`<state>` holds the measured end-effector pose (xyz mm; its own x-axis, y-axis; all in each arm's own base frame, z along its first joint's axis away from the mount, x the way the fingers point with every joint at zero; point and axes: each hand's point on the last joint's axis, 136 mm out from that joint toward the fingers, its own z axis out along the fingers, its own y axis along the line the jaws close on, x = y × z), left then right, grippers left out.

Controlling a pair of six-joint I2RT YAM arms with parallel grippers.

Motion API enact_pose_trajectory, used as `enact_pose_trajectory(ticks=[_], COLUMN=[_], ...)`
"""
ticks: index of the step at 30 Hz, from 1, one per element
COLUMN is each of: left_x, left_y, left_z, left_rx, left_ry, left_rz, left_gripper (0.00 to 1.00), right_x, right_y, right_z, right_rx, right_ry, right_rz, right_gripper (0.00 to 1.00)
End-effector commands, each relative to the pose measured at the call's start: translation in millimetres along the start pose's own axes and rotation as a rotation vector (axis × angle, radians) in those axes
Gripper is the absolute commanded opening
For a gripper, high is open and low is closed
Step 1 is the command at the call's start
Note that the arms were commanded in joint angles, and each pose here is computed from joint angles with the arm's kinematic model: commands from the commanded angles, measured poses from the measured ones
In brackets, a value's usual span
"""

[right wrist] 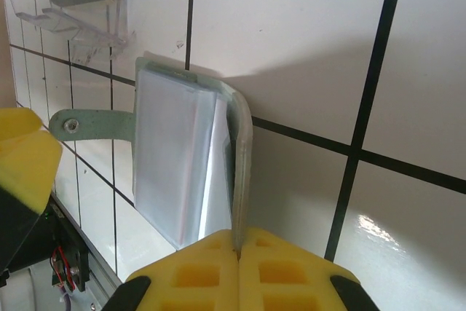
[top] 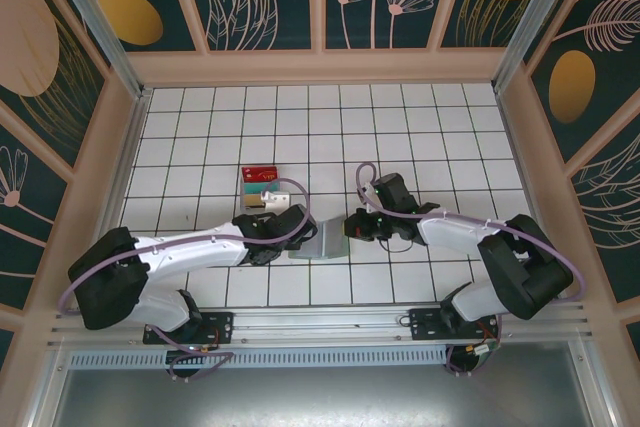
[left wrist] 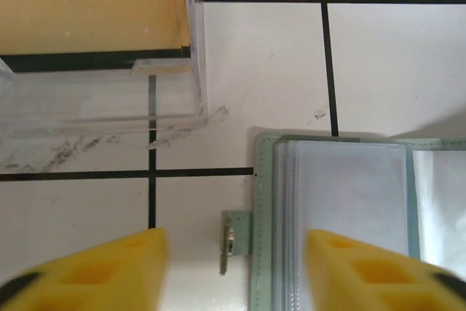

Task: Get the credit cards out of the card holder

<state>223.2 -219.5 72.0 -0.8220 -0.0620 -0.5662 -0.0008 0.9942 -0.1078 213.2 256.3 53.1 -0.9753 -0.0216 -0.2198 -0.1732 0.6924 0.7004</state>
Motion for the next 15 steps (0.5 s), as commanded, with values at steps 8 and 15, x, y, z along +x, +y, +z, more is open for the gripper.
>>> enact_pose_trajectory(ticks=[8, 15], left_x=[-34.9, -1.2], left_y=[-60.8, -59.6], left_z=[-48.0, -11.7], left_rx=[0.351, 0.327], left_ry=[-0.032, 0.066], left_rz=[-0.121, -0.132], left_gripper=[0.68, 0.66], right_x=[-6.4, -6.8], right_y=[-1.5, -1.2], right_z=[-0.7, 0.2], right_rx=[-0.005, -0.01], right_ry=[-0.045, -0.046], right_rz=[0.008, 0.012], right_gripper=[0.0, 0.0])
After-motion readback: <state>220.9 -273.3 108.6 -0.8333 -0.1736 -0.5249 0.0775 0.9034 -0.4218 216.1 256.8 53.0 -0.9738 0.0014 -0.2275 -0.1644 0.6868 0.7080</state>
